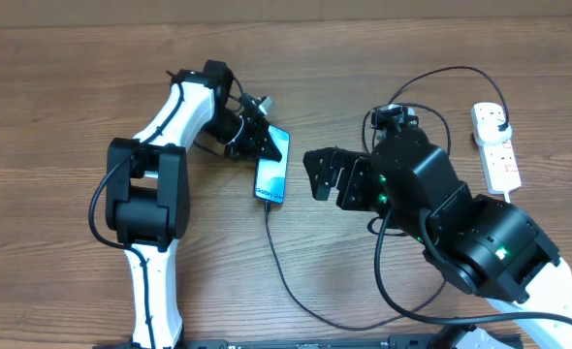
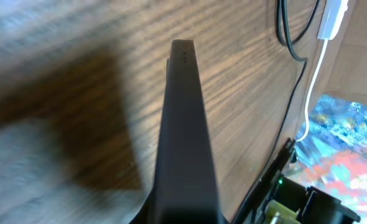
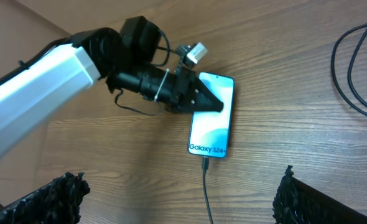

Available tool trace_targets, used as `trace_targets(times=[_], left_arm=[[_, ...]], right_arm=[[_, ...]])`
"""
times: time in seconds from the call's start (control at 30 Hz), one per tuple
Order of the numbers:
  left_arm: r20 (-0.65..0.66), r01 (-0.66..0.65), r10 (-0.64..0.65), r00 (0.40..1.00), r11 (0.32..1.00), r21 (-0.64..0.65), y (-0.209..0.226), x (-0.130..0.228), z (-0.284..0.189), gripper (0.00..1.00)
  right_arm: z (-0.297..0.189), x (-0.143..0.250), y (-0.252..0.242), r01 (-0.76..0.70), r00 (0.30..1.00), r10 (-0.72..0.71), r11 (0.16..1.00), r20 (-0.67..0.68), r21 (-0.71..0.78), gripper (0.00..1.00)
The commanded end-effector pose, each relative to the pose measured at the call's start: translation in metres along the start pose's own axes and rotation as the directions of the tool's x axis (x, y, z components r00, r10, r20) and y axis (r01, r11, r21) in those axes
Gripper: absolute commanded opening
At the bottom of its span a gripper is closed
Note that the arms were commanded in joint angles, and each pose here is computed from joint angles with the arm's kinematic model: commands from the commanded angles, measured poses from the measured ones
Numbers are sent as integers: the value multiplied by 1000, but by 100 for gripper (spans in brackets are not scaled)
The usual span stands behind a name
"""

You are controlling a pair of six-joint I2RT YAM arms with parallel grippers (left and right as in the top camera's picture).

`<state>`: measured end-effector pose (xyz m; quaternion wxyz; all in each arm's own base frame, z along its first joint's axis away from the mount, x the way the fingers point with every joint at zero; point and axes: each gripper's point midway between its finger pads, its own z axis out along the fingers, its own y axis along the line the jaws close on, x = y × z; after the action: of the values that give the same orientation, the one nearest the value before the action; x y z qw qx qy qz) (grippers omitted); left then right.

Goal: Plug charger to phone and switch on socket
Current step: 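Release the plug and lower the phone onto the table with the left gripper, then open the left gripper and release the phone flat on the table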

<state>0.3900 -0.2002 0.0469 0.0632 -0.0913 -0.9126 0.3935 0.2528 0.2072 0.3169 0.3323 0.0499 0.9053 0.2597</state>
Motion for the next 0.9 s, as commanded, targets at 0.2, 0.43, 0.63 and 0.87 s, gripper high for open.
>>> trace_targets(times=[0.2, 0.43, 0.63, 0.87], left_arm=[[69, -75, 73, 995, 997, 22, -9, -20, -5, 4], [62, -36, 34, 997, 999, 26, 1, -15, 7, 4], [24, 4, -4, 1000, 1000, 6, 16, 1, 20, 6], [14, 15, -14, 1000, 999, -41, 32, 8, 27, 10]], right_arm=[[0, -3, -3, -9, 1000, 9, 1000, 13, 10, 100], [0, -6, 0, -38, 999, 38, 999, 24, -2, 100], [3, -4, -2, -91, 996, 91, 996, 16, 6, 100], [16, 2, -6, -85, 996, 86, 995, -16, 45, 100]])
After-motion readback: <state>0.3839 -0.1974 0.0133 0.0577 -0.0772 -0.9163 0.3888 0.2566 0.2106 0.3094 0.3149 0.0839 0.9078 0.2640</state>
